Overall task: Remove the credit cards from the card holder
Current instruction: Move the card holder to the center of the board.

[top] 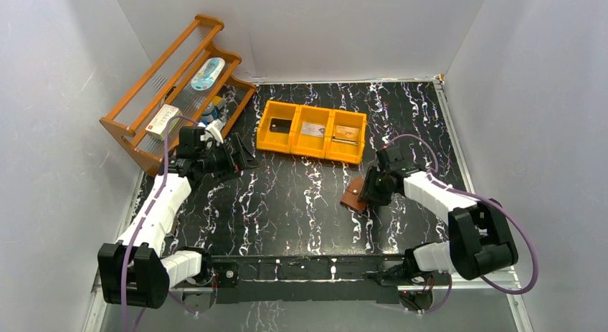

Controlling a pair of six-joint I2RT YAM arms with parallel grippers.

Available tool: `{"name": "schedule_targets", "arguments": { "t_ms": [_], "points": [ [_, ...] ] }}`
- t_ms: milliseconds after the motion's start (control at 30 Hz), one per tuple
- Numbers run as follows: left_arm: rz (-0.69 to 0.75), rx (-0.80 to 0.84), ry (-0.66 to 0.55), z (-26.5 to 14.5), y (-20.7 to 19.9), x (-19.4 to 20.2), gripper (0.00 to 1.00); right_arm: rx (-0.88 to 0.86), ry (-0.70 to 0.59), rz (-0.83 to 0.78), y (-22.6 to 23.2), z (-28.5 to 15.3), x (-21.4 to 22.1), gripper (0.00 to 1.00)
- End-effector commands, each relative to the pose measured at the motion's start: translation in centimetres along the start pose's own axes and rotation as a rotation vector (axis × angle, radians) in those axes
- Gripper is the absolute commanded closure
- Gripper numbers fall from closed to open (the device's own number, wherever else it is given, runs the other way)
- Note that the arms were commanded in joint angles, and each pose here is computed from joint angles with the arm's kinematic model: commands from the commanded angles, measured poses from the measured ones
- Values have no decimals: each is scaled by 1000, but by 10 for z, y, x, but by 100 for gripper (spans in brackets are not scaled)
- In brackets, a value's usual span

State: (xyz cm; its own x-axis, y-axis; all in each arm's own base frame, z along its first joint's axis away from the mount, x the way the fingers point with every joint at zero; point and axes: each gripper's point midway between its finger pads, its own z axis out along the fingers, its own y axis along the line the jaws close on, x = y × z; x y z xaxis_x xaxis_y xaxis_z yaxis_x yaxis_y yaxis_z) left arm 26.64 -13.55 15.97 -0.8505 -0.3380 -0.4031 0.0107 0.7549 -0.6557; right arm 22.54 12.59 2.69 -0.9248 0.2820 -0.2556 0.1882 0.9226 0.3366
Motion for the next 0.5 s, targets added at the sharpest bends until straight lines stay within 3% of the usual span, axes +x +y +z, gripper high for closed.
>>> {"name": "schedule_targets", "arguments": {
  "t_ms": [0,267,467],
  "points": [
    [1,54,34,1,-9,10,2,-30,22,-10,14,-1,24,52],
    [72,30,167,41,-34,55,5,-79,51,-174,66,14,37,52],
    [123,15,217,65,-48,67,9,-62,-50,-197,85,2,19,50]
  ]
}}
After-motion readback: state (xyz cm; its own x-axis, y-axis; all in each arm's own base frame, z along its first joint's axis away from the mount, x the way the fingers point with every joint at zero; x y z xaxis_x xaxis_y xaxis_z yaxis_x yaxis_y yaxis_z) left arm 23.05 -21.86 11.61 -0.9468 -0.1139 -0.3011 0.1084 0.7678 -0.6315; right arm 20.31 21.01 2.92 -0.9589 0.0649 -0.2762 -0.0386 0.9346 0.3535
